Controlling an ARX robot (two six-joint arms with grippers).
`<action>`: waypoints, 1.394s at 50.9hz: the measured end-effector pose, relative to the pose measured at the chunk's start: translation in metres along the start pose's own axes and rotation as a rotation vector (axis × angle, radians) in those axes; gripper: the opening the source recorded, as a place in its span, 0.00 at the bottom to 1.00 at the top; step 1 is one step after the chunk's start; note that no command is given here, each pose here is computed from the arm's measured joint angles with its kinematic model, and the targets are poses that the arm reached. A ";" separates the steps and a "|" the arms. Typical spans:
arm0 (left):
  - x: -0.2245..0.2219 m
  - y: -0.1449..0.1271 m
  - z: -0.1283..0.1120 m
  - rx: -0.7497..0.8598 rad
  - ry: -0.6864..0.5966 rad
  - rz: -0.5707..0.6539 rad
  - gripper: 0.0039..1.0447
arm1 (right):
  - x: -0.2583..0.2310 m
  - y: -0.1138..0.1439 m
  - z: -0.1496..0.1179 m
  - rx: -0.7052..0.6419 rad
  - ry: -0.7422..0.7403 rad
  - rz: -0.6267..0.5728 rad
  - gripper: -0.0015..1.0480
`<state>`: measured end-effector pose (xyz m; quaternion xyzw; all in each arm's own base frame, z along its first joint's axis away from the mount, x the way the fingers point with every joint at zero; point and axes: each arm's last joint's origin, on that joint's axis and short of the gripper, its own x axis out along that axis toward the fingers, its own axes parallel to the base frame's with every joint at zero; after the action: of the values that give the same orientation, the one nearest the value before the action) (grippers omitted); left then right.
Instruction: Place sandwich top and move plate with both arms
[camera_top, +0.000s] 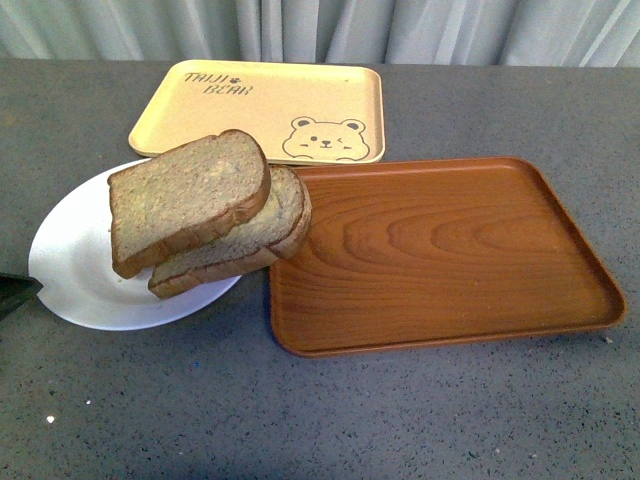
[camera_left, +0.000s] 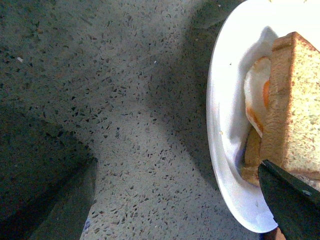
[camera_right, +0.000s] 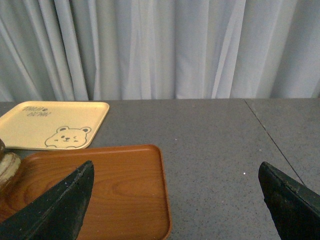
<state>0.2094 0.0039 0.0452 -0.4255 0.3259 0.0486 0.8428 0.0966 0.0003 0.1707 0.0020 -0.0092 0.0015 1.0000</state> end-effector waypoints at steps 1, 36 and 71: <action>0.002 0.000 -0.001 0.001 0.001 0.000 0.92 | 0.000 0.000 0.000 0.000 0.000 0.000 0.91; 0.042 -0.035 -0.009 -0.103 0.034 -0.049 0.80 | 0.000 0.000 0.000 0.000 0.000 0.000 0.91; 0.019 -0.031 -0.016 -0.227 0.069 -0.121 0.02 | 0.000 0.000 0.000 0.000 0.000 0.000 0.91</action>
<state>0.2272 -0.0315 0.0480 -0.5387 0.3205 0.0196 0.7789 0.0966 0.0003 0.1707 0.0020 -0.0092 0.0015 1.0000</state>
